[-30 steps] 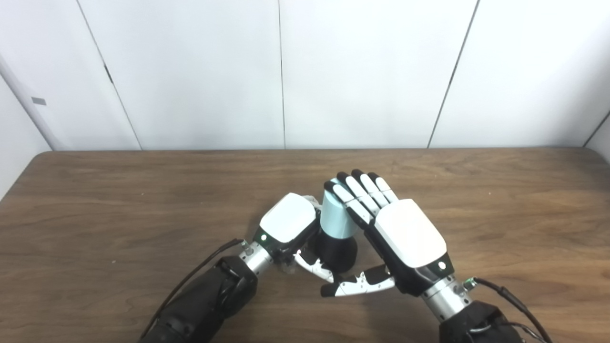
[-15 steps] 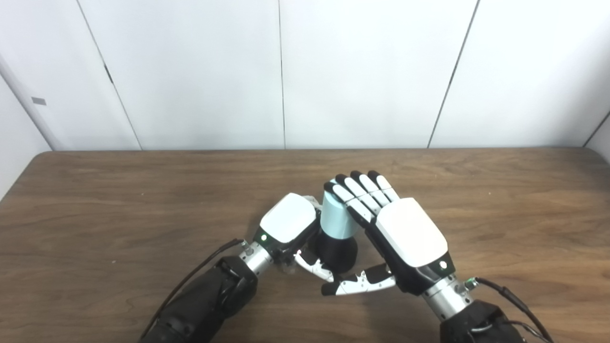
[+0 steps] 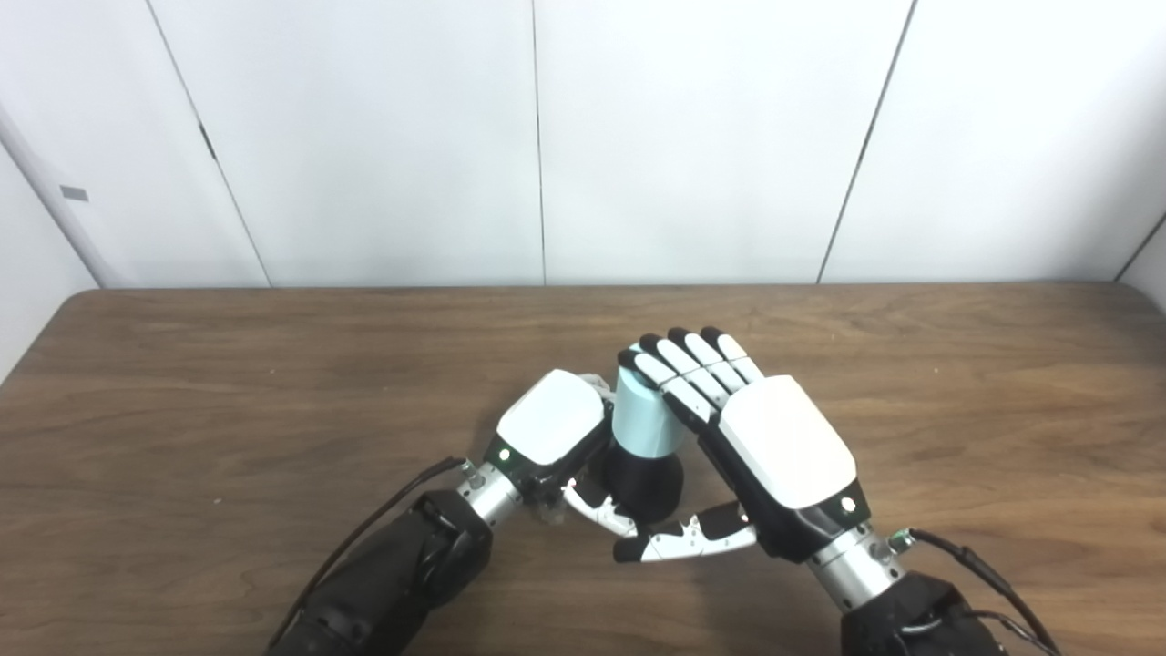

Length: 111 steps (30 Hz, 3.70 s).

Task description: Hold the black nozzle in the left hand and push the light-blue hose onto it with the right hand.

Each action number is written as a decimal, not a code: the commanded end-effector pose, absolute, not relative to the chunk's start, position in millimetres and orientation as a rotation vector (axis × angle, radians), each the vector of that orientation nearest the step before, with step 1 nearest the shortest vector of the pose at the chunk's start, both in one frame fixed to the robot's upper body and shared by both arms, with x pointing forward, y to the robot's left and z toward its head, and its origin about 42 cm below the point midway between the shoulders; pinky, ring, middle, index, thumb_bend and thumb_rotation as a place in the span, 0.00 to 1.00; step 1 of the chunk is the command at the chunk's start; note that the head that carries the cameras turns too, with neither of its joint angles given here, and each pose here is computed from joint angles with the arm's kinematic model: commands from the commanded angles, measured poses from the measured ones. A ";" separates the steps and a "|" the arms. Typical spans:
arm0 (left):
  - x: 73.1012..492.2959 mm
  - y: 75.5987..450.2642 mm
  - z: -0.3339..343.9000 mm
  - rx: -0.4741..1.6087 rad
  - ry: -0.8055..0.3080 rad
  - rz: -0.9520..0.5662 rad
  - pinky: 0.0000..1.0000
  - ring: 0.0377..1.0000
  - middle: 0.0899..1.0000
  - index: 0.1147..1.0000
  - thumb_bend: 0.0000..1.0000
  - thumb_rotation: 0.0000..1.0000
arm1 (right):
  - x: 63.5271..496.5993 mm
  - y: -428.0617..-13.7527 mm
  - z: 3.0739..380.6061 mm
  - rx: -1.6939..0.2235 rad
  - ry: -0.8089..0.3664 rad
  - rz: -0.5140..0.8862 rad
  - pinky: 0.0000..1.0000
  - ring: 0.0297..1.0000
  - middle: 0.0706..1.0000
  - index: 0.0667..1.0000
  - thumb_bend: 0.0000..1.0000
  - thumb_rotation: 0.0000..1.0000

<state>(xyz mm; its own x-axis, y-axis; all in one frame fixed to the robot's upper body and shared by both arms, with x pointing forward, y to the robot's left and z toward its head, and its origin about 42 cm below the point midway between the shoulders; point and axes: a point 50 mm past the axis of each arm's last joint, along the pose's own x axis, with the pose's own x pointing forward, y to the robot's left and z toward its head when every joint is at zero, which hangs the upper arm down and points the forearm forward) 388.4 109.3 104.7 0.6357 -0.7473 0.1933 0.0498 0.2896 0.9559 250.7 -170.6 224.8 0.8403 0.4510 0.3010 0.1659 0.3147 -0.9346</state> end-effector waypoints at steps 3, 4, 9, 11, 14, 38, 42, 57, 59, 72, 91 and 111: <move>276.2 110.2 -17.1 1.090 -0.376 -0.852 0.63 0.45 0.38 0.46 0.50 0.00 | 241.2 -172.5 188.5 -1.328 -0.402 0.437 0.96 0.93 0.89 0.84 0.89 0.72; 276.2 110.1 -17.0 1.092 -0.377 -0.853 0.64 0.45 0.38 0.46 0.50 0.00 | 241.0 -172.3 188.4 -1.328 -0.403 0.439 0.95 0.93 0.89 0.84 0.89 0.72; 276.0 109.7 -15.4 1.087 -0.389 -0.844 0.62 0.45 0.36 0.46 0.50 0.00 | 240.3 -171.4 187.5 -1.328 -0.401 0.447 0.95 0.92 0.89 0.84 0.89 0.70; 275.9 109.6 -14.8 1.081 -0.387 -0.842 0.62 0.45 0.35 0.46 0.50 0.00 | 239.9 -171.2 186.8 -1.336 -0.405 0.449 0.95 0.92 0.89 0.84 0.89 0.69; 275.7 109.5 -14.5 1.080 -0.389 -0.838 0.62 0.45 0.36 0.46 0.50 0.00 | 239.3 -171.0 185.1 -1.359 -0.416 0.451 0.94 0.92 0.89 0.84 0.89 0.68; 275.5 108.1 -15.8 1.076 -0.381 -0.837 0.62 0.44 0.36 0.45 0.50 0.00 | 238.5 -171.5 172.9 -1.415 -0.383 0.488 0.92 0.93 0.90 0.86 0.89 0.67; 275.5 108.3 -15.8 1.082 -0.381 -0.837 0.62 0.44 0.36 0.46 0.50 0.00 | 238.4 -172.0 172.7 -1.404 -0.372 0.492 0.92 0.93 0.91 0.86 0.89 0.67; 275.3 109.4 -14.3 1.077 -0.380 -0.842 0.61 0.45 0.36 0.44 0.50 0.00 | 237.2 -174.2 172.3 -1.410 -0.311 0.508 0.93 0.92 0.91 0.86 0.89 0.67; 275.4 109.7 -14.6 1.076 -0.381 -0.843 0.61 0.44 0.36 0.45 0.50 0.00 | 237.0 -174.5 172.3 -1.407 -0.303 0.514 0.93 0.92 0.91 0.86 0.89 0.67; 275.5 110.0 -15.5 1.074 -0.381 -0.842 0.61 0.44 0.35 0.45 0.50 0.00 | 235.1 -175.3 174.0 -1.390 -0.288 0.523 0.93 0.93 0.92 0.87 0.89 0.67; 276.9 113.3 -23.1 1.088 -0.372 -0.853 0.64 0.46 0.39 0.45 0.50 0.00 | 238.5 -172.5 187.2 -1.233 -0.521 0.291 1.00 0.99 0.99 0.95 0.87 0.67; 277.3 110.9 -25.3 1.089 -0.369 -0.859 0.64 0.45 0.40 0.45 0.50 0.00 | 255.5 -168.2 220.0 -1.098 -0.660 0.107 1.00 1.00 1.00 1.00 0.85 0.73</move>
